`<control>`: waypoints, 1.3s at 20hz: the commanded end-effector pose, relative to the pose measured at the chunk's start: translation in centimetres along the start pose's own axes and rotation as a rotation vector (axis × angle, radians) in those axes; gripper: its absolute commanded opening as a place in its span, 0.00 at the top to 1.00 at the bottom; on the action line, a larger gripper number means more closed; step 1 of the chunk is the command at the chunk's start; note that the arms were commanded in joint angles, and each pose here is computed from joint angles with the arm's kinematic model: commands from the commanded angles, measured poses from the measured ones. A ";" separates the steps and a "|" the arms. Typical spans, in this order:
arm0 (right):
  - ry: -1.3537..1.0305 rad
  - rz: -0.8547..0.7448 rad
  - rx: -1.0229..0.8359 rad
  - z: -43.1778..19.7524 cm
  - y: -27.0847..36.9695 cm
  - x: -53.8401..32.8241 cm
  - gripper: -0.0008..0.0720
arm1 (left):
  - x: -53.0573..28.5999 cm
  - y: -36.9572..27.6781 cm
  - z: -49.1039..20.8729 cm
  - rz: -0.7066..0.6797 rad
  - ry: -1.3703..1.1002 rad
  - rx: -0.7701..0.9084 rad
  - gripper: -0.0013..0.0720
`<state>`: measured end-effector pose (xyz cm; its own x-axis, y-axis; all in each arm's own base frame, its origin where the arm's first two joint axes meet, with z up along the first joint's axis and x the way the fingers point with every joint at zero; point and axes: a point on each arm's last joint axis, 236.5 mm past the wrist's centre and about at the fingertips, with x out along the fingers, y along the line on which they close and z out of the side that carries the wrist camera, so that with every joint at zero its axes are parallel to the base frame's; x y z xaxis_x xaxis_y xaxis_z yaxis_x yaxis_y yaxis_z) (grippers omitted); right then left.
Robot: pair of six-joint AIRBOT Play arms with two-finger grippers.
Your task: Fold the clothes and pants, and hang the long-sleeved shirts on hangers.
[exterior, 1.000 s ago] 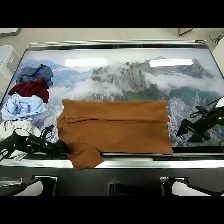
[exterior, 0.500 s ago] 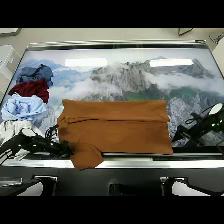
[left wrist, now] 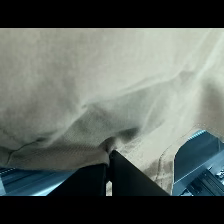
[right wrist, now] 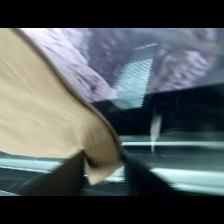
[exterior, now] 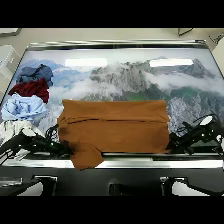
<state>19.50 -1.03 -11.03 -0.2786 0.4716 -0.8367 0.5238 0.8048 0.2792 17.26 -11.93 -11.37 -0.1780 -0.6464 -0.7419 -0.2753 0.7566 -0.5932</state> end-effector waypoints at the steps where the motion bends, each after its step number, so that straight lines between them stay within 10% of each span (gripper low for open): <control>1: -0.025 0.035 0.008 0.5 0.7 0.4 0.92 | -0.1 0.0 0.1 0.000 -0.001 0.015 0.95; 12: -0.426 0.063 -0.182 10.1 9.9 -11.7 0.92 | -11.9 -8.3 14.0 0.074 -0.341 0.286 0.96; 26: -0.386 0.123 -0.121 18.4 13.9 -8.3 0.91 | -9.7 -8.4 25.2 0.050 -0.241 0.245 0.96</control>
<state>43.56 -0.65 -8.20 0.1147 0.4074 -0.9060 0.4182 0.8075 0.4160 44.85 -9.34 -5.69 0.0778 -0.5828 -0.8089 -0.0159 0.8105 -0.5855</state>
